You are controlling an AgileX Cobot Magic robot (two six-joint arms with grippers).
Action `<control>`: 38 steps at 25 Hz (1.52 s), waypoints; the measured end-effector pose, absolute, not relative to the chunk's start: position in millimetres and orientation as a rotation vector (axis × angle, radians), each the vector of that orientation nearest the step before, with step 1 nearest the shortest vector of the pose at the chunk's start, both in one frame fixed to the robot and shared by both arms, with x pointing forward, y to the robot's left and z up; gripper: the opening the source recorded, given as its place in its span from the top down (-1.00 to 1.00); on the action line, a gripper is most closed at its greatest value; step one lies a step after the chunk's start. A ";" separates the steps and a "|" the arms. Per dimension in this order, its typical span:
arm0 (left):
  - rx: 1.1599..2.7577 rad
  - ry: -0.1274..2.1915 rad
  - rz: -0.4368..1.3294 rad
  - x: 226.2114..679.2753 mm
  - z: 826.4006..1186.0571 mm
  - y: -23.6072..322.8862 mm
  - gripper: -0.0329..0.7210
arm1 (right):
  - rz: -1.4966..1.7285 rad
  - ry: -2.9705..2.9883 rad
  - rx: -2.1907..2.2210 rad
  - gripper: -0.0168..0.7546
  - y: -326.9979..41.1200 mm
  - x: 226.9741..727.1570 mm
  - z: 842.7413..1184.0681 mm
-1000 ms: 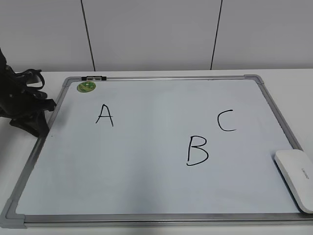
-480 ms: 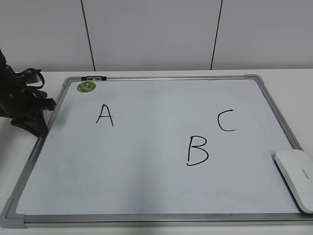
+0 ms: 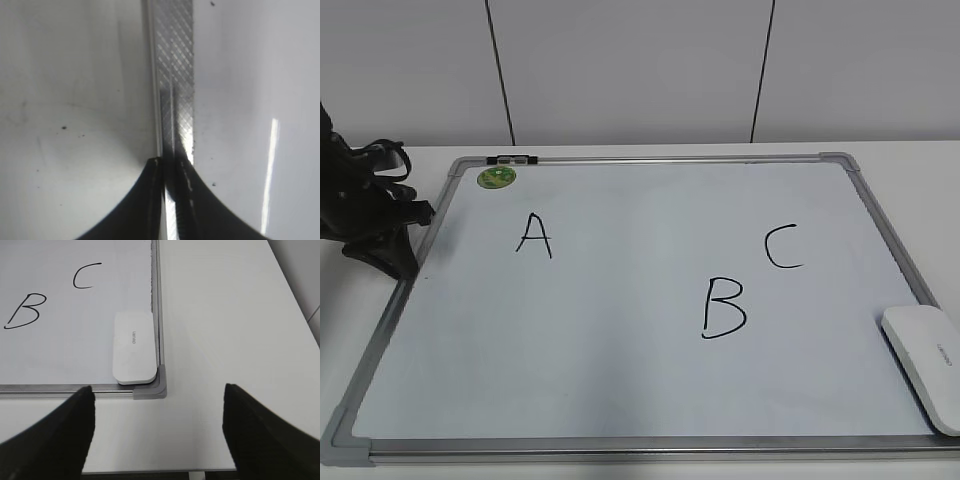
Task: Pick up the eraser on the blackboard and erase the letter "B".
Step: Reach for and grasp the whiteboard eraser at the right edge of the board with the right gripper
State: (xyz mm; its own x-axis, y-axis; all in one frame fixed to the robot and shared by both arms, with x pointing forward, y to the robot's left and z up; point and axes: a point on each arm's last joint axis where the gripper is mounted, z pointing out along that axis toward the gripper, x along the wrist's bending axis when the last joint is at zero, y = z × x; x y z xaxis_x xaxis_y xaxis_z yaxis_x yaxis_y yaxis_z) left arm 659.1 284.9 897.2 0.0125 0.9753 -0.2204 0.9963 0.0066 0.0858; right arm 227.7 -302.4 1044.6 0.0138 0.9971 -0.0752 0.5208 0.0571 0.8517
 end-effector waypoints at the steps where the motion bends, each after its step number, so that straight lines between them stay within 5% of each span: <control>1: 2.068 2.062 -0.141 659.1 897.2 284.9 0.80 | 0.828 1.602 1.556 -0.57 -302.1 227.8 1044.7; 16: 2.066 2.062 -0.142 659.1 897.2 284.8 0.80 | 0.936 1.546 1.496 -0.57 -299.2 307.9 1084.3; 38: 2.065 2.063 -0.147 659.0 897.2 284.6 0.80 | 0.410 2.169 1.935 -0.78 -294.0 464.0 983.6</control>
